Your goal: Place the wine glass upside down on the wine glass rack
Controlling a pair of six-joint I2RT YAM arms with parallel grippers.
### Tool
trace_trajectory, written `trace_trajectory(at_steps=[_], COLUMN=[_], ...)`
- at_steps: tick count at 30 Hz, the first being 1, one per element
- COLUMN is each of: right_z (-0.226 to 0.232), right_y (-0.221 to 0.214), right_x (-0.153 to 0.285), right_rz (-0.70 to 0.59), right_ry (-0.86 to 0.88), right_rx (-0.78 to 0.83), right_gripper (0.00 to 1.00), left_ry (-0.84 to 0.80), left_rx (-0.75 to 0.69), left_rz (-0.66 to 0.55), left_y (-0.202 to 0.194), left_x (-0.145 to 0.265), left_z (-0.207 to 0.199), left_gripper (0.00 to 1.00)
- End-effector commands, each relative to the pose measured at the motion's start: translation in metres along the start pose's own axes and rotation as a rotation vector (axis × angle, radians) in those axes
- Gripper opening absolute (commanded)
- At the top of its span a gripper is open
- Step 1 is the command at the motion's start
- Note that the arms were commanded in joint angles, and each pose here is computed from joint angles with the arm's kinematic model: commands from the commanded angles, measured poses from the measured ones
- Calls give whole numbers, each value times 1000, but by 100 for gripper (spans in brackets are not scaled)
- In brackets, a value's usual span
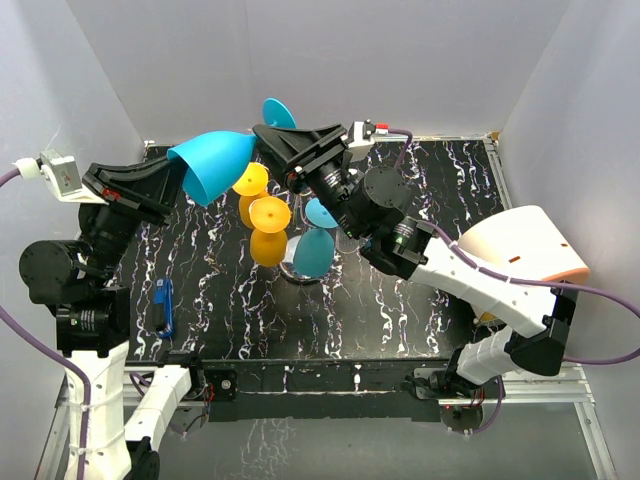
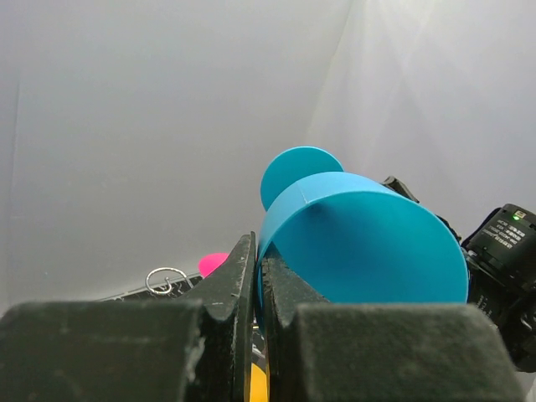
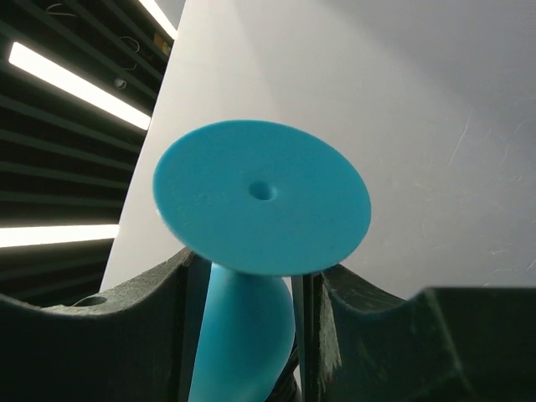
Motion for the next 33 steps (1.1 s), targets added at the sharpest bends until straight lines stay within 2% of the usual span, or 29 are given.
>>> trace_trajectory(at_steps=[1, 4, 10, 17, 20, 23, 25, 27, 31, 33], right_z=[20, 20, 22, 28, 30, 32, 36, 36, 36, 39], right_y=[2, 3, 5, 5, 5, 5, 6, 10, 21, 24], right_x=[-3, -3, -1, -1, -1, -1, 0, -1, -2, -1], right_rz=[-29, -37, -41, -44, -43, -45, -55, -93, -189, -219], right_ry=[53, 65, 92, 122, 135, 156, 202, 223, 259, 288], right_rx=[-47, -50, -60, -70, -68, -58, -26, 19, 108, 162], right_gripper=[40, 36, 19, 12, 0, 0, 0, 0, 0, 0], left_ry=[-61, -70, -80, -100, -102, -97, -78, -49, -8, 8], left_rx=[-20, -21, -21, -17, -13, -4, 3, 8, 25, 33], left_rz=[-30, -27, -21, -18, -15, -11, -7, -10, -28, -42], left_y=[6, 6, 5, 4, 4, 3, 3, 3, -1, -1], left_x=[0, 0, 1, 1, 0, 0, 1, 2, 4, 6], left_z=[-6, -7, -8, -10, -9, -9, -8, -7, -3, -3], left_gripper=[0, 0, 0, 0, 0, 0, 14, 31, 47, 50])
Point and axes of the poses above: each gripper's point midway between its finger pads, its own x axis back along the fingers, its own z axis along the line the jaws close on, y = z × x, the point moved 8 cm from there along x, back along the fingers, and after that the axes turned 15 degrees about -x, right-handed, at the moved point
